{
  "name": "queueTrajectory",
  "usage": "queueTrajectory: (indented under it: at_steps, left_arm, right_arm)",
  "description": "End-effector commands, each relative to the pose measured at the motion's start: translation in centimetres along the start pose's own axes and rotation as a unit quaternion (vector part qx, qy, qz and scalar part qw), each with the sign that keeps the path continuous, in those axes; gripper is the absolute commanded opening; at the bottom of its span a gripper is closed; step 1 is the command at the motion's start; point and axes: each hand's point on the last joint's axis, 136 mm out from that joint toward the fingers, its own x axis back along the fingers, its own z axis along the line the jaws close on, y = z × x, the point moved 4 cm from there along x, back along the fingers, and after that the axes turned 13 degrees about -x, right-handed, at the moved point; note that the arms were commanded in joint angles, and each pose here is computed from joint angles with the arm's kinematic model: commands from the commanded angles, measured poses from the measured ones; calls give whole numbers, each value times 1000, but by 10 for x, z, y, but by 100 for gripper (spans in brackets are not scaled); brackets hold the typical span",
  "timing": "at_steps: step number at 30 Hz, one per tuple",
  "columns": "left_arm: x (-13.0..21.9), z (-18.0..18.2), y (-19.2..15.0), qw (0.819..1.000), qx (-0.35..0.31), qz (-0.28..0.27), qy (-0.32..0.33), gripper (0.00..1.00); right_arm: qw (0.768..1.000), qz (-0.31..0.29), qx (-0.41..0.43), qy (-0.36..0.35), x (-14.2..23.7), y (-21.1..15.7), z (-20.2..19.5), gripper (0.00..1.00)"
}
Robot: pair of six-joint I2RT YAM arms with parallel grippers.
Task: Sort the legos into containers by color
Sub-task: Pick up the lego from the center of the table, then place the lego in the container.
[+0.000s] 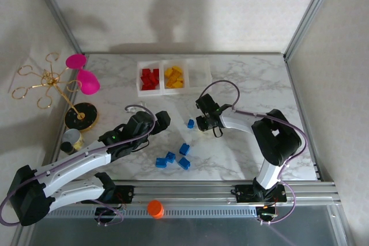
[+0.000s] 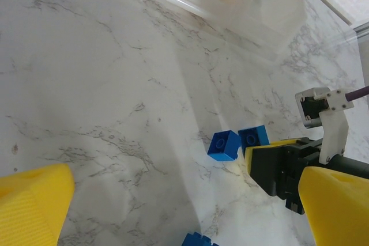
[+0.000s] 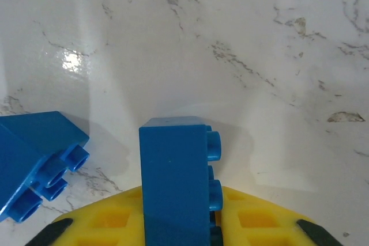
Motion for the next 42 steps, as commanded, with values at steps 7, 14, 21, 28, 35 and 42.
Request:
queueTrajectory:
  at_steps: [7, 14, 21, 28, 35, 42]
  left_arm:
    - [-4, -17, 24, 999, -14, -30, 11, 100]
    - [-17, -39, 46, 999, -17, -49, 9, 100]
    - [-30, -35, 63, 998, -11, -57, 35, 100]
    - [-29, -39, 71, 998, -16, -61, 15, 100]
    - [-20, -41, 62, 999, -20, -45, -8, 100]
    - [-6, -31, 31, 999, -22, -13, -32, 100]
  right_arm:
    - [995, -88, -47, 32, 51, 65, 3, 26]
    - [985, -157, -76, 11, 44, 140, 1, 26]
    - [973, -208, -90, -40, 26, 218, -17, 27]
    - [970, -226, -81, -44, 22, 253, -17, 50]
    - [971, -228, -70, -14, 69, 230, 2, 59]
    - [978, -179, -102, 34, 86, 150, 10, 65]
